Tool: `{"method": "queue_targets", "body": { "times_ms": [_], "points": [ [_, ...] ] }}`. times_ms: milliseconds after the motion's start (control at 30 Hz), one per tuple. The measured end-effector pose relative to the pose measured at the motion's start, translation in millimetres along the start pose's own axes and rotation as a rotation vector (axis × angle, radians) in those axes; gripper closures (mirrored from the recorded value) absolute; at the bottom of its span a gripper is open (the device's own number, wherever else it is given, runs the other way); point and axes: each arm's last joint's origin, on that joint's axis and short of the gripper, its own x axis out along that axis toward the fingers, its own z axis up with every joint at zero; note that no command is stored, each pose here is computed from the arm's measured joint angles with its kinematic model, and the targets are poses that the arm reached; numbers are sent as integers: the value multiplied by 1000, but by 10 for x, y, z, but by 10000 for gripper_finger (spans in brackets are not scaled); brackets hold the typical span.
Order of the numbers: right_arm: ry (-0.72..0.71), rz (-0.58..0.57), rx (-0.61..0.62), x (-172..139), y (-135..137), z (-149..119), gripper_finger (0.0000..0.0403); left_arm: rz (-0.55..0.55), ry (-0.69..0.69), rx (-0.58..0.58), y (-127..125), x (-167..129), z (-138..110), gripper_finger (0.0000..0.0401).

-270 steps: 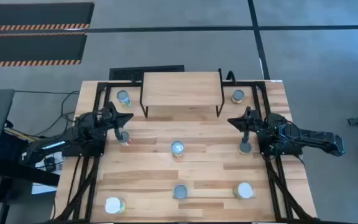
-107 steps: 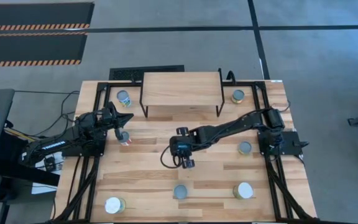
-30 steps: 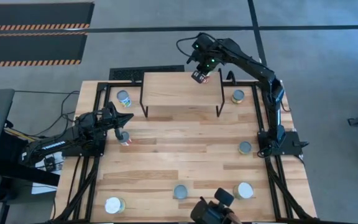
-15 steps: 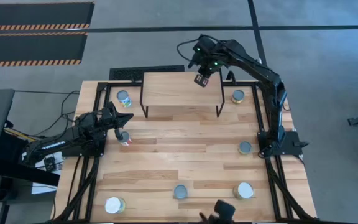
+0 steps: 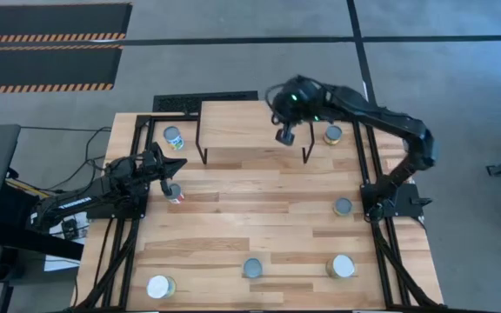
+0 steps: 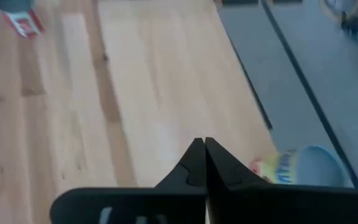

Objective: Pick and place cans onto a shelf
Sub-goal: Put the canned oranges on the shelf

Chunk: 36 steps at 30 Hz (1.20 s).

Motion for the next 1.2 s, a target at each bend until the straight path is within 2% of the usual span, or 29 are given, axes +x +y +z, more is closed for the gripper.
{"method": "queue_targets", "body": {
  "times_ms": [267,467,833,1033,1200],
  "points": [
    [-287,75,40,-75,394,-581,399,0,0,0,0,0,1,401],
    [-439,108,30,-100,618,-1040,396,0,0,0,0,0,1,401],
    [-651,208,33,-65,744,-1811,399,0,0,0,0,0,0,401],
    [-740,195,35,-67,775,-2101,397,0,0,0,0,0,1,401],
    [-825,185,-16,-94,787,-2319,397,0,0,0,0,0,0,401]
  ]
}}
